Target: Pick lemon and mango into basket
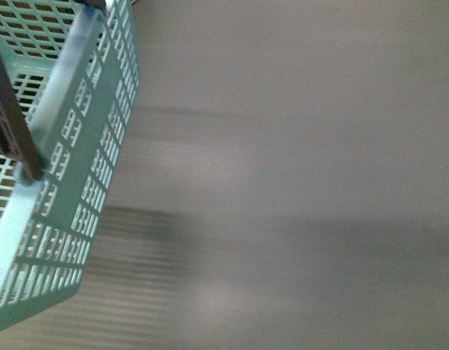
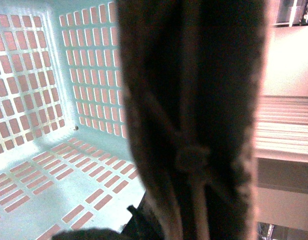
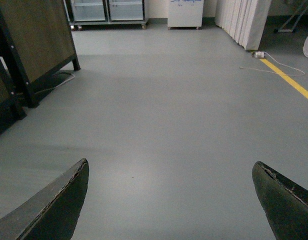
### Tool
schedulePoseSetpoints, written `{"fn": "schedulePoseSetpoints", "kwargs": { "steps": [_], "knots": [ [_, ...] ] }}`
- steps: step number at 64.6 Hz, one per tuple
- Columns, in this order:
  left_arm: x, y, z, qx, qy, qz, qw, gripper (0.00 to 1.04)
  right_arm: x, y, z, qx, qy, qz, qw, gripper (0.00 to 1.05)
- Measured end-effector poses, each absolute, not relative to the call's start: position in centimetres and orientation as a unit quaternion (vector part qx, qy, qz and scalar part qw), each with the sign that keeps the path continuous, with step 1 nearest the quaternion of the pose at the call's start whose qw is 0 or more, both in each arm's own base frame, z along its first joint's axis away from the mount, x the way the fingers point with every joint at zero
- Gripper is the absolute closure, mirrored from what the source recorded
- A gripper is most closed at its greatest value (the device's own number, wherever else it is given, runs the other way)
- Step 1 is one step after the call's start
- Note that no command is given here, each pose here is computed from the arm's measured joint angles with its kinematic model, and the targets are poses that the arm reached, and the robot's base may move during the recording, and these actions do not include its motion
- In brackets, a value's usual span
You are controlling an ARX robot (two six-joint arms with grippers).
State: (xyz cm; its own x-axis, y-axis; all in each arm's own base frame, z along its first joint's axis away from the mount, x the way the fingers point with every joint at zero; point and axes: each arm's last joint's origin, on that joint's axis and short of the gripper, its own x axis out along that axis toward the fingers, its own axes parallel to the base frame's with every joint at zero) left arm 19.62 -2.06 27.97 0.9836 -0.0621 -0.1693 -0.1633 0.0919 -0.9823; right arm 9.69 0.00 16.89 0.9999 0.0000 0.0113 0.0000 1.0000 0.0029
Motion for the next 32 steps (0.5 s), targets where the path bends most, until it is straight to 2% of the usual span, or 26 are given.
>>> {"fn": "schedulePoseSetpoints", "kwargs": {
  "steps": [32],
  "knots": [
    [19.30,-2.19,28.64,-0.674,0.076,0.025,0.734,1.00,9.69,0.00,16.89,0.001,-0.006,0.000,1.000,0.09]
  ]
}}
